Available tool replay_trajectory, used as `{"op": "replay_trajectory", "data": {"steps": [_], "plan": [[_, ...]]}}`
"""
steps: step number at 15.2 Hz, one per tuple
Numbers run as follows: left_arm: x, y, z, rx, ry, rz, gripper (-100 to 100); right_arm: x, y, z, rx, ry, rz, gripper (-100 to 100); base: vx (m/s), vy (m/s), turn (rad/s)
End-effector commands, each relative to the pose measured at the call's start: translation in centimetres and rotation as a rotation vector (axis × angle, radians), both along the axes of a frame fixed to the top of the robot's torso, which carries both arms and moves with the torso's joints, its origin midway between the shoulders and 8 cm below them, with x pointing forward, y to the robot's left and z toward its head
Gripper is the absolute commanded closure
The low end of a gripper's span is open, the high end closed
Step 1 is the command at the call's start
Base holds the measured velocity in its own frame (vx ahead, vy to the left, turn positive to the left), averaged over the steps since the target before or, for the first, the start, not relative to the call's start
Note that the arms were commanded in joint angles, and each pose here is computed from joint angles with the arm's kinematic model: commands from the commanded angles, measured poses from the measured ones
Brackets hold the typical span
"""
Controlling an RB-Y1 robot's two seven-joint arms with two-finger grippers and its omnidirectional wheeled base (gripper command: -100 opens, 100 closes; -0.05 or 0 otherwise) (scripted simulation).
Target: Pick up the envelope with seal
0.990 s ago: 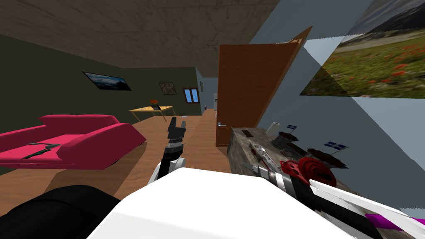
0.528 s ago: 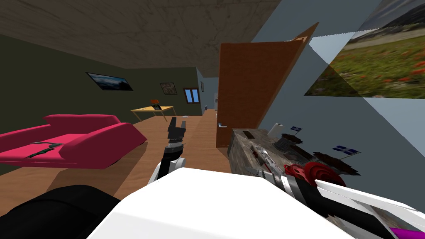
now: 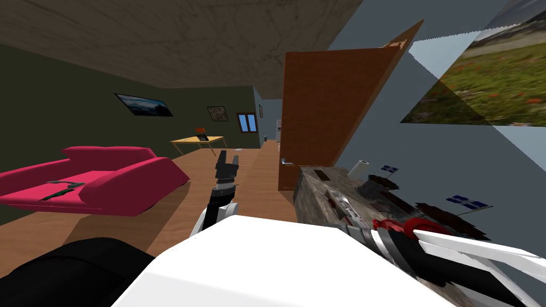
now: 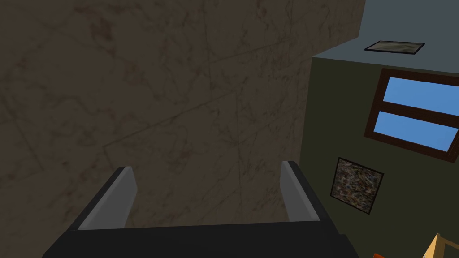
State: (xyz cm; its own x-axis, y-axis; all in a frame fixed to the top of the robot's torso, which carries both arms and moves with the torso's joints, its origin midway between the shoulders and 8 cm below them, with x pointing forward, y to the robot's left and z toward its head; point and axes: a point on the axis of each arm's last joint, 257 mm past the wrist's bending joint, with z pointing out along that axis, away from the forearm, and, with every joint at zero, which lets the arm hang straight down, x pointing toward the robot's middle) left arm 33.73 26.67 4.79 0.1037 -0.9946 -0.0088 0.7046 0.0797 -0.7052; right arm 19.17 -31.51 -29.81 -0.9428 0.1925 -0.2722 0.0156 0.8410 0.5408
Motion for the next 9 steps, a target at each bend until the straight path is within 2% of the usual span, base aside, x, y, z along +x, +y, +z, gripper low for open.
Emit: {"op": "replay_trajectory", "data": {"steps": [1, 4, 5, 7, 8, 9], "plan": [[0.0, 0.0, 0.0, 0.000, 0.000, 0.000, 0, -0.8, -1.8, -0.5, -0.056, 0.042, -0.002, -100, 0.044, 0.003, 0.036], [0.0, 0.0, 0.0, 0.000, 0.000, 0.000, 0, -0.8, -2.1, -0.4, -0.069, 0.045, 0.008, -100, 0.040, 0.005, 0.021], [0.0, 0.0, 0.0, 0.000, 0.000, 0.000, 0, -1.4, -3.6, -0.7, -0.110, 0.076, 0.001, -100, 0.040, 0.008, 0.038], [0.0, 0.0, 0.0, 0.000, 0.000, 0.000, 0, -1.4, -4.0, -0.6, -0.127, 0.080, 0.014, -100, 0.050, 0.006, 0.033], [0.0, 0.0, 0.0, 0.000, 0.000, 0.000, 0, -2.0, -5.5, -0.7, -0.170, 0.108, 0.009, -100, 0.055, 0.009, 0.040], [0.0, 0.0, 0.0, 0.000, 0.000, 0.000, 0, -2.0, -5.8, -0.6, -0.184, 0.112, 0.020, -100, 0.065, 0.013, 0.044]]}}
